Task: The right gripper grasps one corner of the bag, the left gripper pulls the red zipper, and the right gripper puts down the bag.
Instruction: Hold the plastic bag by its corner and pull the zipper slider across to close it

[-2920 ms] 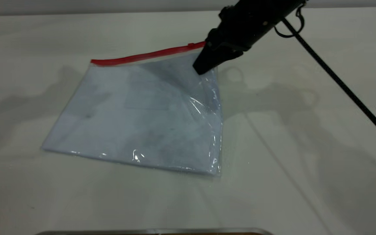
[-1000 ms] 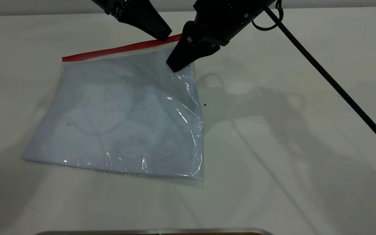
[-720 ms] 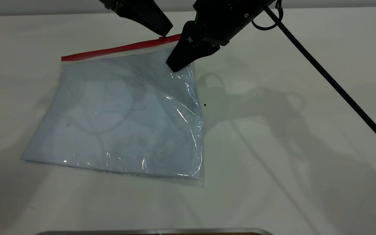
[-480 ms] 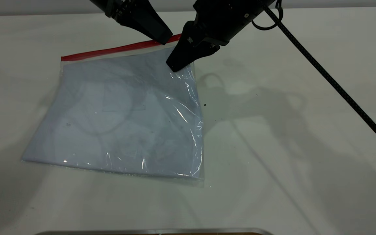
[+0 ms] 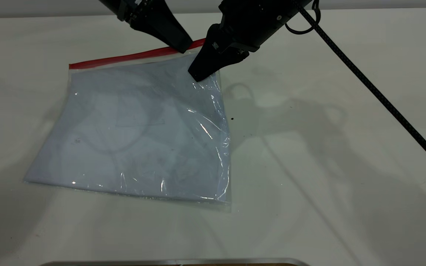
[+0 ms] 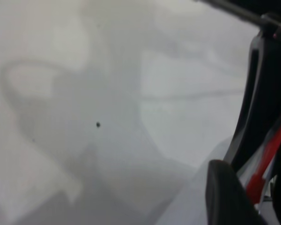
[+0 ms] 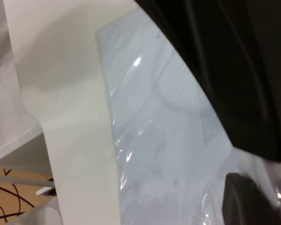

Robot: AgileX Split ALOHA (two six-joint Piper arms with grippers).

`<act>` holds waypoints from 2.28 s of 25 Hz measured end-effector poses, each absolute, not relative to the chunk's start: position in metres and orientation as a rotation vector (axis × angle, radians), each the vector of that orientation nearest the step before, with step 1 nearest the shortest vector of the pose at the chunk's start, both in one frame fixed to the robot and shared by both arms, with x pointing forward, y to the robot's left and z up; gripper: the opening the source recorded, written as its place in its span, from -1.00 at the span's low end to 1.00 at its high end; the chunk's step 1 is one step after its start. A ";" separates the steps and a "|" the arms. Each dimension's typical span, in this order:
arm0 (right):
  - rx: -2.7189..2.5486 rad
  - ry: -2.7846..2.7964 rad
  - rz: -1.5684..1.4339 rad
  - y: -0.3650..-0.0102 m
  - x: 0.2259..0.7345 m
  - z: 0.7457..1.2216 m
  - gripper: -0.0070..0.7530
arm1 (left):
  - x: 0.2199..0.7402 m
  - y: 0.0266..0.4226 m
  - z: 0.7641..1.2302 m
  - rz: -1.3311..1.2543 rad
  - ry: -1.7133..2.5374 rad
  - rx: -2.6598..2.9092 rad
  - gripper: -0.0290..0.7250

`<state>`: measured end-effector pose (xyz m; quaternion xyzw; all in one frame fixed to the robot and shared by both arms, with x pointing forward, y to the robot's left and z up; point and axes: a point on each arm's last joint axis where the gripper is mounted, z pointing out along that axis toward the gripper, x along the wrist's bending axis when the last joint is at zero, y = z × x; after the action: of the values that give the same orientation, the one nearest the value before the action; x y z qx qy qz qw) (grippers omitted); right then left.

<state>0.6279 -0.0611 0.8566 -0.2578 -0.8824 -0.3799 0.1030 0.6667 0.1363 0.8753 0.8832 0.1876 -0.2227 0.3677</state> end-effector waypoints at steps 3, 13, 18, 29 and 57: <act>-0.756 -2.603 -1.122 -0.061 0.628 0.858 -0.89 | 0.666 0.137 0.874 -0.577 0.488 2.284 -0.29; -0.738 -2.619 -1.130 -0.061 0.628 0.863 -0.89 | 0.666 0.137 0.875 -0.569 0.468 2.276 -0.57; -0.737 -2.620 -1.129 -0.061 0.628 0.863 -0.89 | 0.666 0.137 0.875 -0.566 0.460 2.277 -0.77; -0.763 -2.615 -1.177 -0.079 0.637 0.879 -0.89 | 0.672 0.145 0.878 -0.549 0.501 2.216 -0.77; -0.893 -2.570 -1.310 -0.130 0.662 0.901 -0.89 | 0.684 0.283 0.860 -0.525 0.972 2.444 -0.75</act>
<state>0.6619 -0.1296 0.9012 -0.2950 -0.8495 -0.4331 0.0609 0.6842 0.2828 0.8604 0.8873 0.3529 -0.1905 0.2277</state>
